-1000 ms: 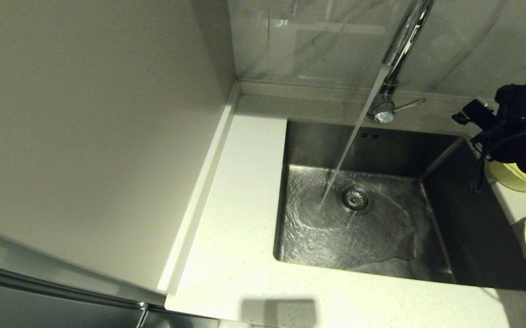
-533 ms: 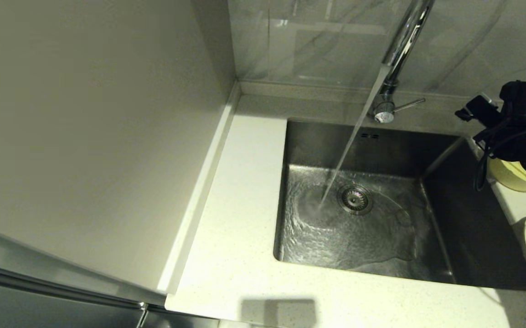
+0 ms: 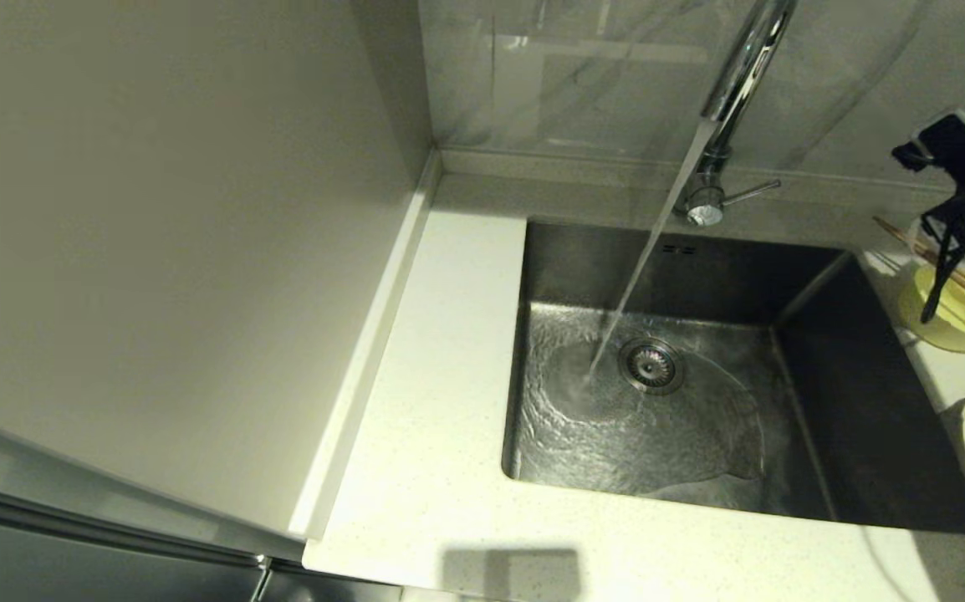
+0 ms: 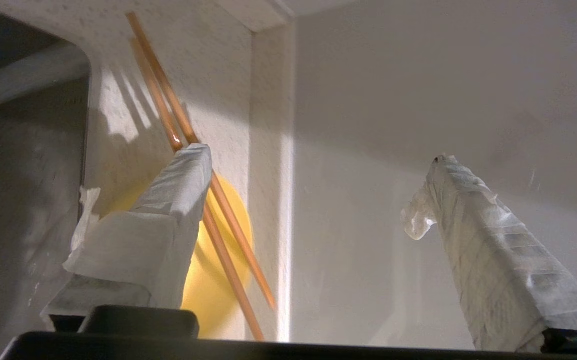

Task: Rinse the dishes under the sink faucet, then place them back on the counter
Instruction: Place the chopsticks on the table, then pick up the plate

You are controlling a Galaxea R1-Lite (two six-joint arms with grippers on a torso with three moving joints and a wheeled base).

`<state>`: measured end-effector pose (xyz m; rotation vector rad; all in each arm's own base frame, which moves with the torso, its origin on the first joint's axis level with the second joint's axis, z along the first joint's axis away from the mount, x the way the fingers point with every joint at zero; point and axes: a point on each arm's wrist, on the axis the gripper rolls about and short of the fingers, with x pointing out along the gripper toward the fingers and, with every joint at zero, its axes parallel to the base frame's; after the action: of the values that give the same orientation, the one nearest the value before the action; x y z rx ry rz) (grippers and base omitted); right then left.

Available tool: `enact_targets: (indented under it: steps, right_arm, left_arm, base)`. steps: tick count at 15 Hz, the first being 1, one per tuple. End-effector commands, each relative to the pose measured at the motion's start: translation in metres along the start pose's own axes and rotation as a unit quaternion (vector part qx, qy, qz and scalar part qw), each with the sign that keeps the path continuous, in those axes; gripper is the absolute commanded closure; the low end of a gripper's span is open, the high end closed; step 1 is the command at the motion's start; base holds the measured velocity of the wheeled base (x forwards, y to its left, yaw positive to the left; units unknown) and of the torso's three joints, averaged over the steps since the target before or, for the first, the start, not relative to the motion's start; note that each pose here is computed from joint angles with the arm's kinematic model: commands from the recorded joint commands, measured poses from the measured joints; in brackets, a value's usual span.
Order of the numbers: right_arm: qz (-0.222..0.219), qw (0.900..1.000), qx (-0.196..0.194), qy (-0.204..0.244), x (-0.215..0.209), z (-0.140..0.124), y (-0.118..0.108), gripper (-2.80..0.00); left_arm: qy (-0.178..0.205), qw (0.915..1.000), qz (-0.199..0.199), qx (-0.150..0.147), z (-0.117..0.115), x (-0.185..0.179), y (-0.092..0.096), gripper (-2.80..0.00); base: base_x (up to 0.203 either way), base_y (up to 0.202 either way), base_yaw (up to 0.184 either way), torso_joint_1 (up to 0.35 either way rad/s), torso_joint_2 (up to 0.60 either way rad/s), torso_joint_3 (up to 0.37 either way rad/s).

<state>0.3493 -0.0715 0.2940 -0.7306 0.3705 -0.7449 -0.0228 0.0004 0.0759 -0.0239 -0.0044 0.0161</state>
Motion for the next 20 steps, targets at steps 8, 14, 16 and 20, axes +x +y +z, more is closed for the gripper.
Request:
enact_targets:
  steps: [8, 14, 16, 20]
  right_arm:
    - [0.194, 0.914, 0.280, 0.219, -0.133, -0.086, -0.052, -2.80]
    - [0.238, 0.724, 0.450, 0.466, -0.178, -0.104, -0.069, -2.80]
    - [0.223, 0.754, 0.409, 0.462, -0.186, -0.104, -0.072, -2.80]
    - [0.133, 0.872, 0.224, 0.414, -0.186, -0.112, -0.067, -2.80]
  left_arm:
    - [-0.001, 1.0000, 0.000, 0.000, 0.000, 0.000, 0.000, 0.00]
    - [-0.001, 1.0000, 0.000, 0.000, 0.000, 0.000, 0.000, 0.00]
    - [-0.001, 1.0000, 0.000, 0.000, 0.000, 0.000, 0.000, 0.00]
    - [-0.001, 1.0000, 0.000, 0.000, 0.000, 0.000, 0.000, 0.00]
  base:
    - [0.000, 0.000, 0.000, 0.000, 0.00, 0.000]
    - [0.000, 0.000, 0.000, 0.000, 0.00, 0.000]
    - [0.000, 0.000, 0.000, 0.000, 0.00, 0.000]
    - [0.000, 0.000, 0.000, 0.000, 0.00, 0.000]
